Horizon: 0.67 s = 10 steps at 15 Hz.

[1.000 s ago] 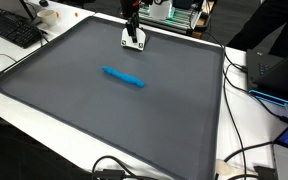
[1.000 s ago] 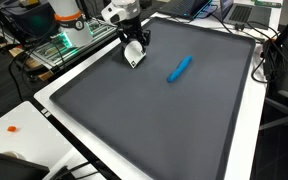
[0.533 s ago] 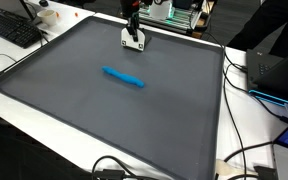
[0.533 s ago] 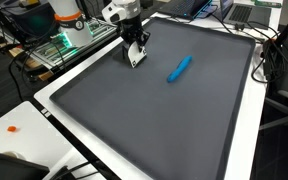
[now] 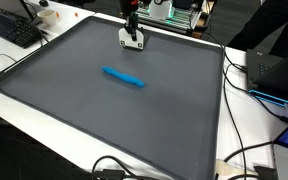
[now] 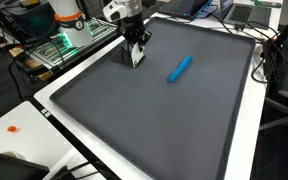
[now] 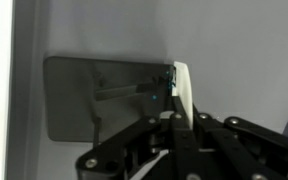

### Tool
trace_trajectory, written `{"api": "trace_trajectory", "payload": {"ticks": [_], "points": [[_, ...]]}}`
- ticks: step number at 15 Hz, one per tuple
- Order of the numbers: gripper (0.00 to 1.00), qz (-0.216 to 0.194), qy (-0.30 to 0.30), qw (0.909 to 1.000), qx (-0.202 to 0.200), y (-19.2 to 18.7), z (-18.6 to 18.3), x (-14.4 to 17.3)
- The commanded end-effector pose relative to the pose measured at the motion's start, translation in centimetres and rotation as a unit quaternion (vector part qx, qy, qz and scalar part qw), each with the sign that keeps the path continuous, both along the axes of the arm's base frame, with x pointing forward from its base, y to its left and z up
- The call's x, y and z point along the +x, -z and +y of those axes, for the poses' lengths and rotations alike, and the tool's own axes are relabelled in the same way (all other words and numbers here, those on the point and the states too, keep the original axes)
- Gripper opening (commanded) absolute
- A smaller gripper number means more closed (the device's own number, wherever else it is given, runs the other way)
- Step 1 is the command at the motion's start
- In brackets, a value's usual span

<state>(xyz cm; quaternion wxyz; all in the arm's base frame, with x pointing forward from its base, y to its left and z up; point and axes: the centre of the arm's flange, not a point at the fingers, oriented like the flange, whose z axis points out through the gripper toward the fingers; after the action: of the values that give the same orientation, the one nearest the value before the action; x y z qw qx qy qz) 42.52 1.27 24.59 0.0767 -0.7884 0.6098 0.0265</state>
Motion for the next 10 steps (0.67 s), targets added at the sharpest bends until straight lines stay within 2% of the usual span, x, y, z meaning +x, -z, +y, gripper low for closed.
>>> {"api": "trace_trajectory", "payload": {"ticks": [1,6,10], "points": [[0.01,-0.017,0.011,0.9998,-0.001,-1.8,0.5,0.1],[0.01,-0.043,-0.034,0.9985,-0.004,-6.9,1.3,1.2],[0.01,-0.011,-0.09,0.9959,-0.006,-11.0,2.5,2.4]]}}
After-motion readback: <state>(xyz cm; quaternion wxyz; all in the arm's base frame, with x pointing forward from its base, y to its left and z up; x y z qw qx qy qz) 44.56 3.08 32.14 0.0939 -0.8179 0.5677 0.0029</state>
